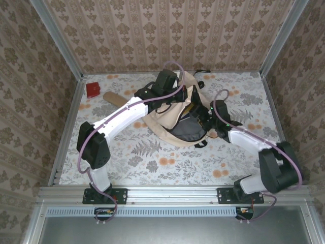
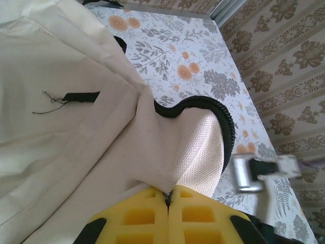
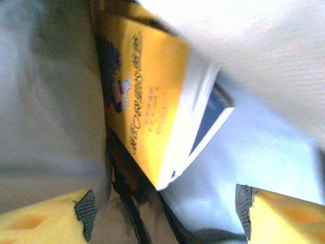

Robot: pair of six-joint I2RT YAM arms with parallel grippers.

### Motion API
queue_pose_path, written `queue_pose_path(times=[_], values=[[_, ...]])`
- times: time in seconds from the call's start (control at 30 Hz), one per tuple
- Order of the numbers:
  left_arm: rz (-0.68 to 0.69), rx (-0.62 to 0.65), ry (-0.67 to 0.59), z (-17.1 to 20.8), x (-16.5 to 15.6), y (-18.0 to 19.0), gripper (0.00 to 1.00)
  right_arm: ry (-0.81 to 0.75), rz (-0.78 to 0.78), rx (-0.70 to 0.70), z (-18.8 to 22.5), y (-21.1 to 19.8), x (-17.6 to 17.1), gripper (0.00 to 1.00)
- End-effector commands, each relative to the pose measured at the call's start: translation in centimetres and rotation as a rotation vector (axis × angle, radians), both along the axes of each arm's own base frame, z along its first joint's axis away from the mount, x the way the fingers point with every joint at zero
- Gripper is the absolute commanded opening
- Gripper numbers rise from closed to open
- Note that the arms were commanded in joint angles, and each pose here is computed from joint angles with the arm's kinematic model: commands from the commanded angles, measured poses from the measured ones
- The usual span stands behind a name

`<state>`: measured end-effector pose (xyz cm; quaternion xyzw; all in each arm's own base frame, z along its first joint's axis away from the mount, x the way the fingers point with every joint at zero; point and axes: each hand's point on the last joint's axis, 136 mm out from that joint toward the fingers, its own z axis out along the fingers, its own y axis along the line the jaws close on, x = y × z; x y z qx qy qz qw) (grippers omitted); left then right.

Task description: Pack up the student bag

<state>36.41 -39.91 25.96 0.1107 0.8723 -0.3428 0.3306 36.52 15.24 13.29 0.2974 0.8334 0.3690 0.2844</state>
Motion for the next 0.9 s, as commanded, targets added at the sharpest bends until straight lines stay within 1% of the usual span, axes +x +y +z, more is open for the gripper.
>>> queue_pose_path(times=[0.0, 0.03, 0.1, 0.13, 0.17, 0.27, 0.37, 0.5, 0.63, 0.77, 0.87], values=[[0.003, -0.076, -0.019, 2.8, -0.3, 0.5, 0.12, 0.042, -0.031, -0.115, 0.0, -3.6, -3.4, 0.80], [0.007, -0.070, -0.007, 2.5, -0.3, 0.7, 0.21, 0.052, -0.062, -0.157, 0.1, -5.0, -4.2, 0.81], [0.028, -0.055, 0.016, 1.9, -0.3, 1.3, 0.45, 0.071, -0.112, -0.225, 0.3, -7.5, -5.7, 0.82], [0.050, -0.040, 0.035, 1.3, -0.2, 2.0, 0.55, 0.074, -0.135, -0.261, 0.6, -8.6, -6.4, 0.82], [0.067, -0.028, 0.047, 0.8, -0.2, 2.7, 0.61, 0.062, -0.137, -0.305, 1.3, -9.4, -6.9, 0.82], [0.117, -0.004, 0.093, -1.0, -0.2, 5.0, 0.68, 0.013, -0.084, -0.428, 3.9, -10.3, -7.8, 0.82], [0.180, 0.019, 0.151, -3.6, -0.5, 7.9, 0.70, -0.012, 0.020, -0.497, 6.0, -9.6, -8.1, 0.82], [0.269, 0.044, 0.250, -7.4, -1.6, 11.8, 0.71, -0.029, 0.163, -0.523, 7.1, -6.9, -7.9, 0.81], [0.316, 0.013, 0.352, -10.8, -3.3, 14.0, 0.68, -0.029, 0.318, -0.447, 6.2, -2.0, -7.9, 0.74], [0.345, -0.013, 0.413, -12.9, -4.3, 15.2, 0.63, 0.008, 0.464, -0.378, 4.2, 3.2, -8.5, 0.64], [0.368, -0.009, 0.441, -14.3, -4.6, 16.1, 0.62, 0.021, 0.564, -0.338, 2.9, 7.2, -9.1, 0.58]])
